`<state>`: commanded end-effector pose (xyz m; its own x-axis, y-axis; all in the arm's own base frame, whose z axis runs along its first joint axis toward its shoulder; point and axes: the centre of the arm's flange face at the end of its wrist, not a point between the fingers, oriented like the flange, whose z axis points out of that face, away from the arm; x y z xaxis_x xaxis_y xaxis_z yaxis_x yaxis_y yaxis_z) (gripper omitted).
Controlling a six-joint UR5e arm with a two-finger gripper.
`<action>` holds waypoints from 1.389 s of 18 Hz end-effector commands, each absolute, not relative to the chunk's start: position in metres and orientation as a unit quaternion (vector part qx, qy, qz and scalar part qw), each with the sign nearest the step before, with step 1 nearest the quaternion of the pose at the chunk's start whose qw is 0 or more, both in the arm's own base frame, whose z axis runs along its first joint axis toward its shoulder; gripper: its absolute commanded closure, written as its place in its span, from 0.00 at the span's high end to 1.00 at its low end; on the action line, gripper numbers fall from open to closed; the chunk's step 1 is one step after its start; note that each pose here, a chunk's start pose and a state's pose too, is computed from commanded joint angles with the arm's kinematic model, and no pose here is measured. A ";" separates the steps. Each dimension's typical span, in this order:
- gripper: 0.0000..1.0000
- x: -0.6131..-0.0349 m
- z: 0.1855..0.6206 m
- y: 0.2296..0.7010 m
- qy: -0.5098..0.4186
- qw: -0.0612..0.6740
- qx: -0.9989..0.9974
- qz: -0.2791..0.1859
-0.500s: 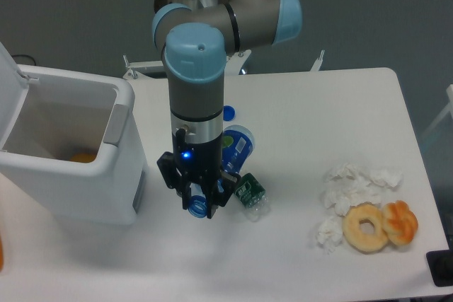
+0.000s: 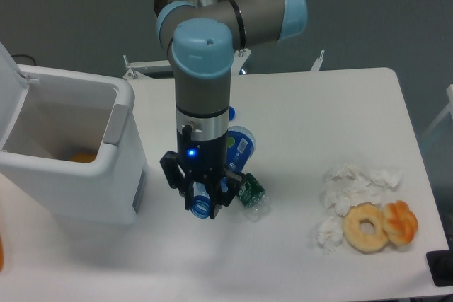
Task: Place the plastic bottle in the trash can
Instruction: 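Close the gripper on the blue-labelled plastic bottle and lift it, then carry the held bottle up and over toward the white trash bin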
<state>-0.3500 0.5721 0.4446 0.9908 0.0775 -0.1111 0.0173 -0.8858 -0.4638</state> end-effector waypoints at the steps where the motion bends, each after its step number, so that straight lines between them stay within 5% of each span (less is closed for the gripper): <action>1: 0.37 -0.351 0.448 0.573 -0.031 0.242 -0.968 0.061; 7: 0.37 -0.360 0.471 0.572 -0.068 0.287 -0.955 0.045; 12: 0.37 -0.386 0.526 0.521 -0.112 0.379 -0.919 -0.014; 25: 0.37 -0.316 0.597 0.496 -0.111 0.468 -0.869 -0.115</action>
